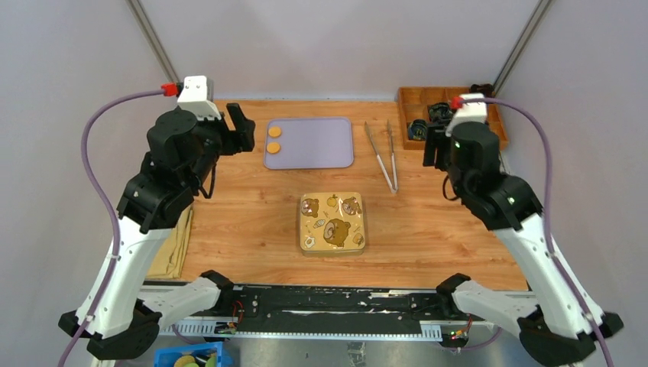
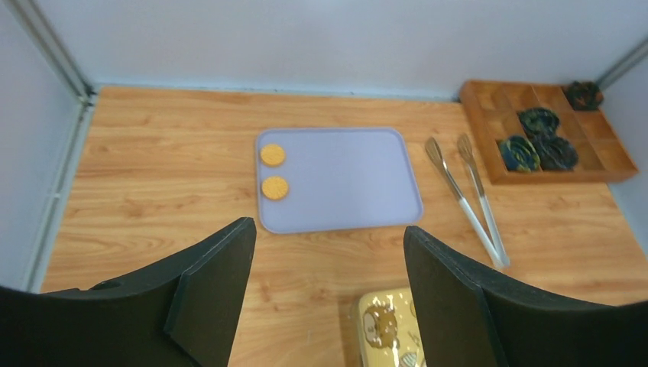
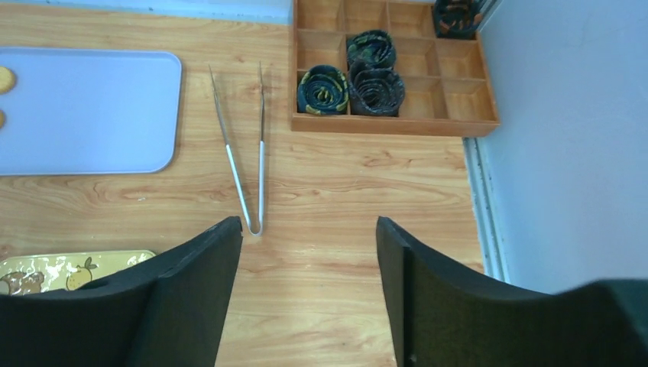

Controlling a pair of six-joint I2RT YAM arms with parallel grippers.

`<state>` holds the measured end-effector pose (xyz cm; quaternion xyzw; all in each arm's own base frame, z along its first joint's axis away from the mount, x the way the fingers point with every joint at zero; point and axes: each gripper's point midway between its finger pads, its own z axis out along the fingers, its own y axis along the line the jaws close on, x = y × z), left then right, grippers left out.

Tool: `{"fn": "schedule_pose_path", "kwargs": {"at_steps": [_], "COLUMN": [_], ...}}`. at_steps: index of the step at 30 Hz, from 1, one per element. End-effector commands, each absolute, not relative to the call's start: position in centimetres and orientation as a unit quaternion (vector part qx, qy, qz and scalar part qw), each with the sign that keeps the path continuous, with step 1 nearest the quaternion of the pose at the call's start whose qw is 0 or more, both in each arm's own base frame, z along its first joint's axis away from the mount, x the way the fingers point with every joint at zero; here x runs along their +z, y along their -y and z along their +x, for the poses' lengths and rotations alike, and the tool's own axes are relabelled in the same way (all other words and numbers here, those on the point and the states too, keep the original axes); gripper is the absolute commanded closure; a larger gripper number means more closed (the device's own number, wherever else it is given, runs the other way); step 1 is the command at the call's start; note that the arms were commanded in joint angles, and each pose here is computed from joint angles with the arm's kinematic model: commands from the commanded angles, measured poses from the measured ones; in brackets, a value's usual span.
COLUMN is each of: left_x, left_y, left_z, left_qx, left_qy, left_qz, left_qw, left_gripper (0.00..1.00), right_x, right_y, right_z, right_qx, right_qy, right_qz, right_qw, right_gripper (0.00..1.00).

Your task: Pack the cookies

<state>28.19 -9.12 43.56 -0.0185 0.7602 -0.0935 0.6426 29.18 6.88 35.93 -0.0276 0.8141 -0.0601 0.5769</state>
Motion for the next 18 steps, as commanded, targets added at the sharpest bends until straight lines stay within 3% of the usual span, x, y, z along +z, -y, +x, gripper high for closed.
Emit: {"fn": "schedule_pose_path", "kwargs": {"at_steps": [1,9,14,18], "left_x": [40.2,33.5,32.6,34.2], "left_y": [12.3,14.6,12.1,8.1], "left_z": [28.0,25.9,23.9,23.4], "left_qx": [-0.152,-0.192,-0.160,-0.097], "left_qy": [-0.785,-0.825,-0.818,-0.802], "left_qz": [0.024,0.037,0.007,-0.039], "left_qw": [0.600,0.530,0.553,0.588], "left_gripper": [0.23,0.25,0.25,0.22], "right_x": [36.4,31.5,28.4,29.5], "right_y": [-4.6,-5.5,-6.2,-5.9], "right_z": [25.1,20.9,20.8,22.0], "right_qx": [-0.046,0.038,0.033,0.011], "right_qy": [-0.801,-0.838,-0.860,-0.854], "right_qz": [-0.010,-0.013,-0.029,-0.031], "right_qw": [0.596,0.544,0.509,0.519], "right_gripper": [0.27,0.15,0.07,0.00]}}
